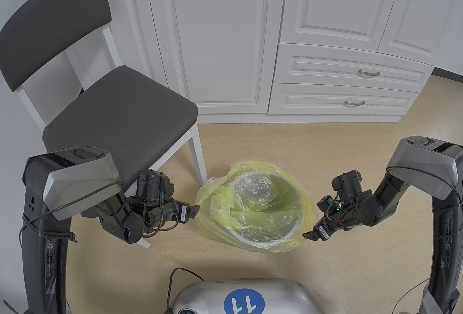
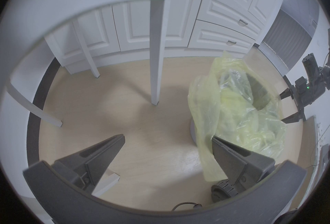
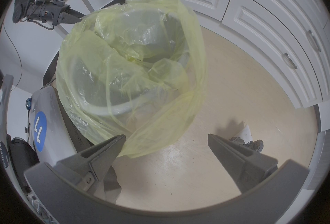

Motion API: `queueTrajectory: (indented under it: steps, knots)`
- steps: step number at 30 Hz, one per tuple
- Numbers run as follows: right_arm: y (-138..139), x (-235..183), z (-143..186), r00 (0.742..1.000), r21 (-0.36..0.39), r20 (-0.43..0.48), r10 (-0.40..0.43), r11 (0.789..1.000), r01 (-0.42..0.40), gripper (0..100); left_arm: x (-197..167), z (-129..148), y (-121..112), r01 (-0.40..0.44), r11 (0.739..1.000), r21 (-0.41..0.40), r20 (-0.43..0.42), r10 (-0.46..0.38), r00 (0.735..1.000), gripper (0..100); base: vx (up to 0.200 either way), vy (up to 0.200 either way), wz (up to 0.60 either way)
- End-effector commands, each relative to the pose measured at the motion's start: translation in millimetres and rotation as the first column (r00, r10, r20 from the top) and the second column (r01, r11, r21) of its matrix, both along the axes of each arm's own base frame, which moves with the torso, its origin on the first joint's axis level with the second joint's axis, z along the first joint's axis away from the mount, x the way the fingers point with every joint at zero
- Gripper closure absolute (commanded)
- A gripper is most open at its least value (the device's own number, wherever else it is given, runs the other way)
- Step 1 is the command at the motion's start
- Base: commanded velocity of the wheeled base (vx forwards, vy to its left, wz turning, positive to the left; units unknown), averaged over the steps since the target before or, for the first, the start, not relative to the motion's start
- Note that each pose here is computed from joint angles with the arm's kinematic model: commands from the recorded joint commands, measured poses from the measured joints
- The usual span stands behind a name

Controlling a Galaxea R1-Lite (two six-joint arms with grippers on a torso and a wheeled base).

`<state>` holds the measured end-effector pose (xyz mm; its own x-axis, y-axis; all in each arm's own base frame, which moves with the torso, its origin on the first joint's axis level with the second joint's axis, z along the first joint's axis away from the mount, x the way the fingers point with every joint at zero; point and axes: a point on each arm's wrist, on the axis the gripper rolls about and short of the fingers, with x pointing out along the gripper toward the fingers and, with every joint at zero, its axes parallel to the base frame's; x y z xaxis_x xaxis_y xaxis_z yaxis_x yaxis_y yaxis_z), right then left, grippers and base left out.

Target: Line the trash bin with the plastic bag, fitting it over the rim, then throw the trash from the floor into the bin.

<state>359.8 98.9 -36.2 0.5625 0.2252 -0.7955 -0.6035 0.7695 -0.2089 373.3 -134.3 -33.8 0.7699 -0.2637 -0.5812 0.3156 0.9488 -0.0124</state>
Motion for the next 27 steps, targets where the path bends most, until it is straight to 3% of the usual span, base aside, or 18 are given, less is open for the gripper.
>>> queueTrajectory:
  steps: [1, 6, 12, 23, 24, 27]
  knots:
    - [-1.8, -4.2, 16.0, 1.0, 0.008, 0.028, 0.0, 1.0, 0.0, 0, -20.8, 23.6, -2.0, 0.005, 1.0, 0.005, 0.022, -0.005, 1.0, 0, 0.0, 0.0, 0.0]
    - [1.8, -14.3, 13.9, 1.0, -0.008, 0.006, 0.03, 1.0, -0.03, 0, -40.4, 29.0, -10.5, 0.045, 0.999, 0.013, 0.004, -0.045, 0.999, 0, 0.0, 0.0, 0.0]
    - [19.1, -31.5, -0.5, 0.991, -0.048, -0.047, 0.128, 0.99, -0.13, 0, -48.5, 29.0, -18.1, 0.046, 0.998, 0.033, 0.005, -0.046, 0.999, 0, 0.0, 0.0, 0.0]
    - [52.5, -53.4, -12.0, 0.969, -0.049, -0.085, 0.233, 0.97, -0.237, 0, -69.1, 52.1, -41.1, 0.114, 0.993, 0.021, 0.07, -0.115, 0.991, 0, 0.0, 0.0, 0.0]
    - [56.8, -58.0, -10.2, 0.965, -0.038, -0.062, 0.253, 0.966, -0.256, 0, -73.7, 56.1, -59.3, 0.164, 0.986, 0.014, 0.085, -0.165, 0.983, 0, 0.0, 0.0, 0.0]
    - [55.6, -63.6, -1.8, 0.965, -0.036, -0.033, 0.261, 0.964, -0.262, 0, -75.4, 58.9, -81.8, 0.215, 0.977, 0.007, 0.104, -0.215, 0.971, 0, 0.0, 0.0, 0.0]
